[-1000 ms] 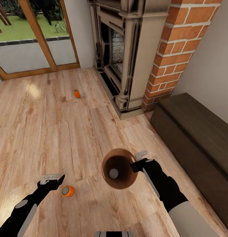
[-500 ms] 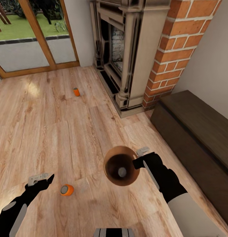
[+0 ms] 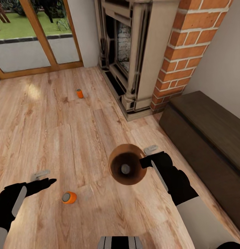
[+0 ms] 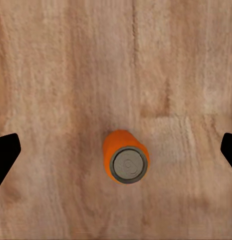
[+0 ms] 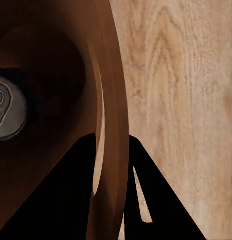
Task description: Put the three can of soda from the living room inside the tash can in the kitchen.
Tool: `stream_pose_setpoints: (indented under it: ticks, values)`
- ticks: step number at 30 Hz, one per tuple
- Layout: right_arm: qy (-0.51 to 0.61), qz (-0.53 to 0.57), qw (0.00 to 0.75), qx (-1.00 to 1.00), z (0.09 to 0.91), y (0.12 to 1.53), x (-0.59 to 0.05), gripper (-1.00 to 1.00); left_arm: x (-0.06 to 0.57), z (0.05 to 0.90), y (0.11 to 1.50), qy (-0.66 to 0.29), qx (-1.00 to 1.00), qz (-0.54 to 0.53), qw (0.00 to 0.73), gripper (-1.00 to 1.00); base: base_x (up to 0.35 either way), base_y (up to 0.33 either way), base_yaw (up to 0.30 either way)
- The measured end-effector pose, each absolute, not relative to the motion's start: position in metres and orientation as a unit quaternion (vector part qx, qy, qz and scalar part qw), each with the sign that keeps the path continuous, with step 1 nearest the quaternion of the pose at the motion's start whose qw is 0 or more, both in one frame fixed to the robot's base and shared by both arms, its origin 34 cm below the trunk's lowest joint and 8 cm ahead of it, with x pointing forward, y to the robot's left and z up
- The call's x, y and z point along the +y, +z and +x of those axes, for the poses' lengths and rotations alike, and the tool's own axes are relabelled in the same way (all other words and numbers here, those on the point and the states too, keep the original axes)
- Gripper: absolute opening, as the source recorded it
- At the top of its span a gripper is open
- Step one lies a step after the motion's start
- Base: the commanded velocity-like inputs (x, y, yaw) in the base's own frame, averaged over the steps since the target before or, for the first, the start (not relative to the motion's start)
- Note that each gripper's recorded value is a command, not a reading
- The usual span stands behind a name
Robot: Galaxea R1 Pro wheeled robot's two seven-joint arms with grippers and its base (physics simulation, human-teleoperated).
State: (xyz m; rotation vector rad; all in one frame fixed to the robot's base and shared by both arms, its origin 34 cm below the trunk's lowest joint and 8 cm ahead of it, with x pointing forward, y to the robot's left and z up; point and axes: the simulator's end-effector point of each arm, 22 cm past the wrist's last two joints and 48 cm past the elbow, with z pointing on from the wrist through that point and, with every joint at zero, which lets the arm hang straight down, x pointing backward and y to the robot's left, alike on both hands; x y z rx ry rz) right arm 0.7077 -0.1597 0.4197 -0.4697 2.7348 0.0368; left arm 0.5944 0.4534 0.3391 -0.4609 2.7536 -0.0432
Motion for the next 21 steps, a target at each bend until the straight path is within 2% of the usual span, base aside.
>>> stream_pose_setpoints:
  ticks: [8, 21]
  values:
    - [0.015, -0.168, 0.202, 0.965, 0.726, 0.416, -0.152, -1.00, 0.449, 0.619, 0.327, -0.027, 0.971, -0.169, 0.169, 1.00, 0.000, 0.000, 0.000]
    - [0.008, -0.170, 0.209, 0.963, 0.734, 0.388, -0.153, -1.00, 0.436, 0.609, 0.285, -0.024, 0.977, -0.149, 0.150, 1.00, 0.000, 0.000, 0.000]
